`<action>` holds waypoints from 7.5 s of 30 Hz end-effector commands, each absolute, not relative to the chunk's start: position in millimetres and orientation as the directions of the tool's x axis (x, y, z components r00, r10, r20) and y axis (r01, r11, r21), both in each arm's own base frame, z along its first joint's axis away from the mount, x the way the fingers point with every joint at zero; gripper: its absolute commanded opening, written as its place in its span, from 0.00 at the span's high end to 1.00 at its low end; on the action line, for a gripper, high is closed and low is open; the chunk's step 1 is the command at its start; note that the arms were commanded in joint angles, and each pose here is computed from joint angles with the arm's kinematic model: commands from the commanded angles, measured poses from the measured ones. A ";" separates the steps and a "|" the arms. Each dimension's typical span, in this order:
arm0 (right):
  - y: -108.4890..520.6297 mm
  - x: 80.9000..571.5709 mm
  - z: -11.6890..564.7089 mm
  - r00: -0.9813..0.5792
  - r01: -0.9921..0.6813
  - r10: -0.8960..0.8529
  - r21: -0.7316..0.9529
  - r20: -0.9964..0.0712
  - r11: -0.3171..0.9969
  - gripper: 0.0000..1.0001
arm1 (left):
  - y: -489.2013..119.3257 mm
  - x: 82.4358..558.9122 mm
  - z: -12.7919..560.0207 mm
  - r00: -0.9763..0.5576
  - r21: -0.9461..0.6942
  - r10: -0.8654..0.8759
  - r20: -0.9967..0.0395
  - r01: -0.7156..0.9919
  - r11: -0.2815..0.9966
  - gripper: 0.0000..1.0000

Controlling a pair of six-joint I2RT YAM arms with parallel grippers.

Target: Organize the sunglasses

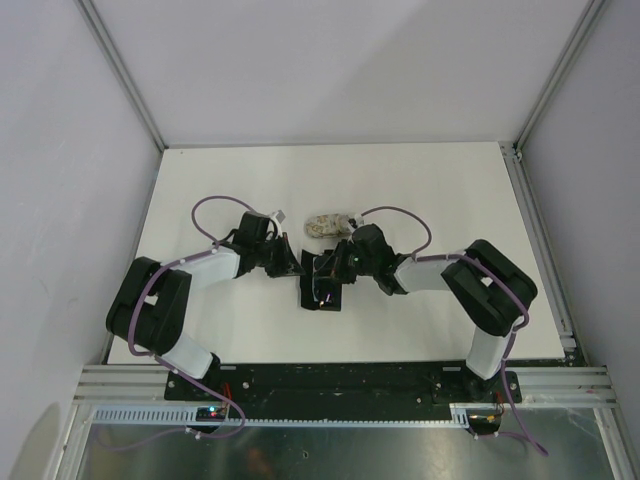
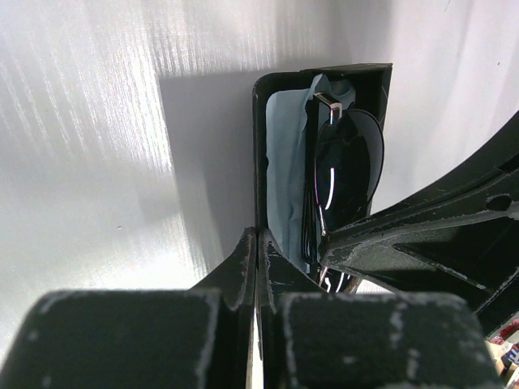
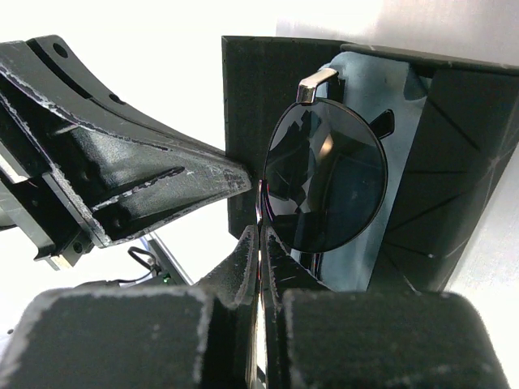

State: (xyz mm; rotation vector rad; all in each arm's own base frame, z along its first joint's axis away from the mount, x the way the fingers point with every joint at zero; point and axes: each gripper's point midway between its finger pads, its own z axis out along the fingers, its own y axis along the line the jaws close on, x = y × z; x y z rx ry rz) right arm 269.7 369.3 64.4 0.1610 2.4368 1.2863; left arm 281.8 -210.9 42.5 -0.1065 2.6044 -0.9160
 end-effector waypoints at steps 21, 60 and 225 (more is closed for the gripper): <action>370.5 275.7 58.6 -0.918 -0.068 0.310 0.866 -0.249 0.495 1.00 | -218.5 298.2 63.6 -0.904 -0.649 -0.210 -0.372 0.092 0.755 1.00; 323.0 272.0 53.1 -0.821 0.050 0.448 0.737 -0.354 0.674 1.00 | -215.8 299.1 65.5 -0.898 -0.647 -0.226 -0.378 0.081 0.759 1.00; 316.2 332.6 5.5 -0.846 -0.032 0.253 0.518 -0.469 0.855 1.00 | -205.4 240.7 102.7 -0.845 -0.664 -0.198 -0.497 0.223 0.713 0.99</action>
